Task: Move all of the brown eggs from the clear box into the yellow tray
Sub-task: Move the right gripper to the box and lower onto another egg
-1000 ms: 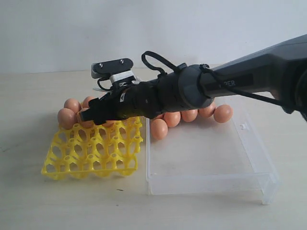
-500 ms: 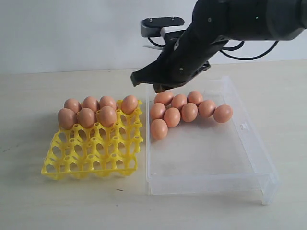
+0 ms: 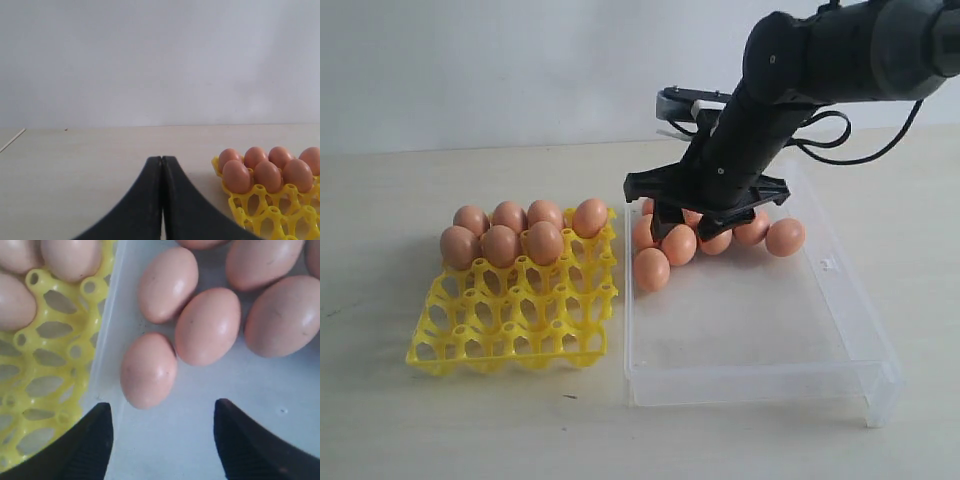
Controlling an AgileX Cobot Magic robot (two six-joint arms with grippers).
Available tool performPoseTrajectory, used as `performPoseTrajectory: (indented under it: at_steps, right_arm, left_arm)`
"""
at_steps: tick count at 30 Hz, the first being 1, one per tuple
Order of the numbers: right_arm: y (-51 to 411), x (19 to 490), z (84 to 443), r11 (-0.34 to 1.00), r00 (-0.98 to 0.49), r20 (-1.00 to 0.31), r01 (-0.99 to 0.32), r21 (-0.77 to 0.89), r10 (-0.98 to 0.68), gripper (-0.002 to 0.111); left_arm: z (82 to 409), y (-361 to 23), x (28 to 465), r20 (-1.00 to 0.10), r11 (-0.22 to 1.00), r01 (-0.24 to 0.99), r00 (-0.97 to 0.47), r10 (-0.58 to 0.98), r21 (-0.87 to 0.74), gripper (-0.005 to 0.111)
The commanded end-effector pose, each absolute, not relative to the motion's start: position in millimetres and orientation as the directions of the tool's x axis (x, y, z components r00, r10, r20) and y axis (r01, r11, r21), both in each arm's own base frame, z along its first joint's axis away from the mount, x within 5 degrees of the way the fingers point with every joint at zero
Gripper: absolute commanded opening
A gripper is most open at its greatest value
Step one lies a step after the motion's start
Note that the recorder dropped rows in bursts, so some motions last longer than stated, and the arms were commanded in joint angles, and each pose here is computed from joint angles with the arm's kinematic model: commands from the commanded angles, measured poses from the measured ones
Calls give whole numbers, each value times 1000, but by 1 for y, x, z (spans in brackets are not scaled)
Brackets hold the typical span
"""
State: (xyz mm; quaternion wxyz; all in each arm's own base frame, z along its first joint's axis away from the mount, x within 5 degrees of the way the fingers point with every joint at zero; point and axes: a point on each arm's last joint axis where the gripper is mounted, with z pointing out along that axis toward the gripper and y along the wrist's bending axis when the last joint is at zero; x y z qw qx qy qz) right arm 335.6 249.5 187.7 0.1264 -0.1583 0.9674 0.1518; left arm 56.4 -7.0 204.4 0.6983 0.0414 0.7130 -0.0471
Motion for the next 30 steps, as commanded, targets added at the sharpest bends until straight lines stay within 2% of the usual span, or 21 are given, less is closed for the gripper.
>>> performPoseTrajectory:
  at_steps: [1,8,14,19,24,27,30]
  right_arm:
    - [248,354,168,935,-944,-295,-232,267,-149,60]
    - [254,383,157,971,-942,-311,-178,159,-121,60]
    - [258,389,154,971,-942,-315,-177,163,-119,60]
    - [258,383,136,976,-972,-213,-139,167,-102,59]
    - [258,382,131,978,-976,-190,-140,154,-110,59]
    - [258,383,131,978,-973,-198,-146,151,-115,55]
    - [258,384,131,977,-971,-207,-153,150,-121,45]
  left_arm:
    - [204,-7,56,-1000,992,128,-18,-18,-20,0]
    - [204,-7,56,-1000,992,128,-18,-18,-20,0]
    - [204,-7,56,-1000,992,128,-18,-18,-20,0]
    - [204,-7,56,-1000,992,128,-18,-18,-20,0]
    - [204,-7,56,-1000,992,128,-18,-18,-20,0]
    - [204,-7,56,-1000,992,128,-18,-18,-20,0]
    - [204,-7,56,-1000,992,128,-18,-18,-20,0]
